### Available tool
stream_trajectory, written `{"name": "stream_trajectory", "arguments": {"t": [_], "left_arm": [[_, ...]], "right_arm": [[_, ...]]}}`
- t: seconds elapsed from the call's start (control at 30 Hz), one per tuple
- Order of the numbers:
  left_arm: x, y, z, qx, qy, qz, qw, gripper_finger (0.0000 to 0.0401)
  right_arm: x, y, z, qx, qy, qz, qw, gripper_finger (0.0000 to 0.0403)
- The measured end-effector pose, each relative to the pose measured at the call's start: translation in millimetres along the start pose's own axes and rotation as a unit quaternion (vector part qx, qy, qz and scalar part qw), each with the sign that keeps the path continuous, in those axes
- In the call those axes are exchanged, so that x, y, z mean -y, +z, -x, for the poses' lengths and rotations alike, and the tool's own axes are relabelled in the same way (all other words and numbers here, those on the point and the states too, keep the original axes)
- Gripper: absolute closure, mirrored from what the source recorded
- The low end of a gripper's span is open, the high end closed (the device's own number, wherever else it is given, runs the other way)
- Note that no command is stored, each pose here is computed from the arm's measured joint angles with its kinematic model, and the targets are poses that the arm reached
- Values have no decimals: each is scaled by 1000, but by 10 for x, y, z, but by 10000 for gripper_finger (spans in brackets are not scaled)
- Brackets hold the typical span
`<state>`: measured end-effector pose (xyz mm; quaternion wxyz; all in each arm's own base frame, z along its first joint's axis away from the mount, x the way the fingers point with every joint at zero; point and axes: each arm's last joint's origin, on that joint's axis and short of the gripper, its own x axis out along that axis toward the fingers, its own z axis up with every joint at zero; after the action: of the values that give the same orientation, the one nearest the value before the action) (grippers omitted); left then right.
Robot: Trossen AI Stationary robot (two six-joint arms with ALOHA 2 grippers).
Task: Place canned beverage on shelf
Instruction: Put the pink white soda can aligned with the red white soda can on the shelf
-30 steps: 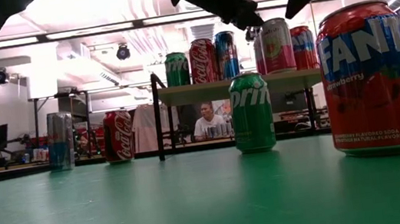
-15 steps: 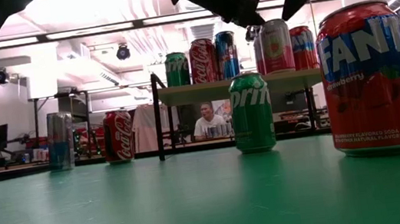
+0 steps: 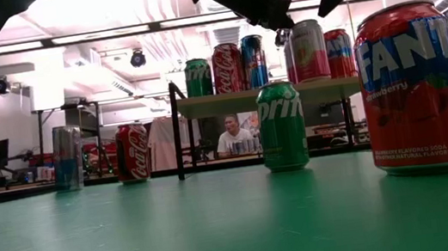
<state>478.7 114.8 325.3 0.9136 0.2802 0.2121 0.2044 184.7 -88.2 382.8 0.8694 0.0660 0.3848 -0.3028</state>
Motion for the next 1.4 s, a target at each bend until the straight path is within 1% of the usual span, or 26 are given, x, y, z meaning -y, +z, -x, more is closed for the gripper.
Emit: {"name": "stream_trajectory", "arguments": {"t": [0.1, 0.17, 0.5, 0.7, 0.8, 0.97, 1.1, 1.23, 1.33, 1.4], "left_arm": [[5, 2, 2, 0, 0, 0, 1000, 401], [4, 3, 3, 0, 0, 0, 1000, 401], [3, 3, 4, 0, 0, 0, 1000, 401], [3, 4, 4, 0, 0, 0, 1000, 401], [4, 4, 4, 0, 0, 4, 1000, 401], [7, 6, 6, 0, -1, 23, 1000, 401], [10, 8, 7, 0, -1, 26, 1000, 401], [8, 9, 8, -1, 1, 32, 999, 401], [2, 4, 8, -8, 13, 32, 999, 401], [0, 2, 9, -12, 18, 31, 999, 401]], "right_arm": [[-29, 0, -8, -5, 45, -1, 999, 375], [-34, 0, -10, -6, 53, -5, 999, 375], [-47, -66, -85, -25, 52, -2, 998, 375], [-49, -61, -119, -17, 42, -3, 999, 375], [-44, -47, -120, -9, 32, -4, 999, 375], [-26, -43, -134, -8, -6, -2, 1000, 375], [-17, -30, -157, -6, -30, 3, 1000, 375], [-13, -39, -133, -9, -27, 2, 1000, 375], [-3, -49, -74, -13, -22, -8, 1000, 375], [-20, -58, -62, -17, 15, -10, 1000, 375]]}}
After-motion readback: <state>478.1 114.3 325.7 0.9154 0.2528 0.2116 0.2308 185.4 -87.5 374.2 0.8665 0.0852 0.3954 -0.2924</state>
